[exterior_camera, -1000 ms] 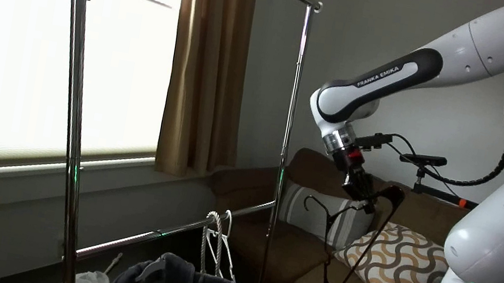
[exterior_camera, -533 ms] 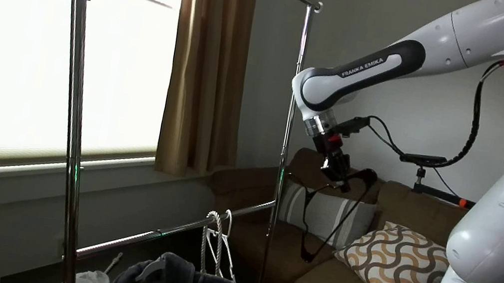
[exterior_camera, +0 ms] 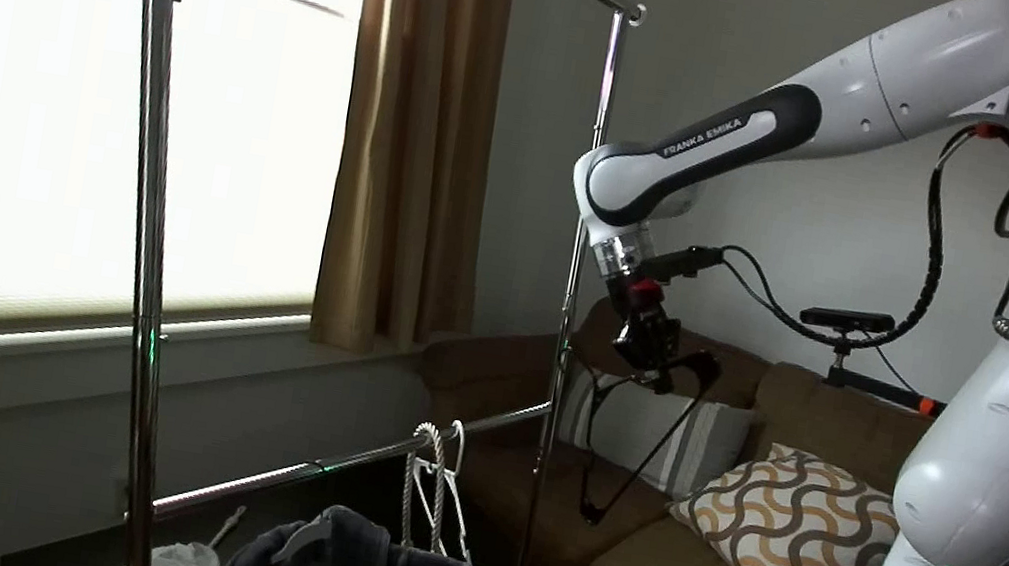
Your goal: Move the black clothes hanger from the top rail to the bottom rail
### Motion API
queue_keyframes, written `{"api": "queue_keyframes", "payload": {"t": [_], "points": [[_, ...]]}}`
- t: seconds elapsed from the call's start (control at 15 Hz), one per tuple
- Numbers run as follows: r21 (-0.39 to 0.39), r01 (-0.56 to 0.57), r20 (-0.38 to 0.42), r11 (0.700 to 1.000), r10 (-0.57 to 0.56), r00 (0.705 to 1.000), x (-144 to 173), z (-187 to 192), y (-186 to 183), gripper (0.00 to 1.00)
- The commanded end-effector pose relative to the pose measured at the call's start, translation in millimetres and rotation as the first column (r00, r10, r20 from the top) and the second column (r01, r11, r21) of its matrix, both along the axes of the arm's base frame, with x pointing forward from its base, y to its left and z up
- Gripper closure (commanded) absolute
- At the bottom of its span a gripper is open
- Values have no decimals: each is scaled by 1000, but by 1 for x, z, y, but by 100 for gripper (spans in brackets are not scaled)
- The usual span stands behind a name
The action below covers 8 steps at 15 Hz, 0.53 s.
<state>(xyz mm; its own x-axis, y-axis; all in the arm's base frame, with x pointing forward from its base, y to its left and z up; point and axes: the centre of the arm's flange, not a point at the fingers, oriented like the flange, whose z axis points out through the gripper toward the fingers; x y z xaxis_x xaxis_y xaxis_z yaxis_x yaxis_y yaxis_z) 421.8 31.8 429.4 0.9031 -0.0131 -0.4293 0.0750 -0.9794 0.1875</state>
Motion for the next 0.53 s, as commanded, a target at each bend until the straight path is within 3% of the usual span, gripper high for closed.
{"api": "queue_keyframes", "payload": {"t": [0.0, 0.13, 0.47], "points": [[13, 91, 66, 996, -91, 994, 45, -11, 18, 98], [-5, 104, 102, 995, -103, 989, 68, -9, 23, 98], [8, 53, 85, 999, -54, 995, 123, -19, 41, 98]]}}
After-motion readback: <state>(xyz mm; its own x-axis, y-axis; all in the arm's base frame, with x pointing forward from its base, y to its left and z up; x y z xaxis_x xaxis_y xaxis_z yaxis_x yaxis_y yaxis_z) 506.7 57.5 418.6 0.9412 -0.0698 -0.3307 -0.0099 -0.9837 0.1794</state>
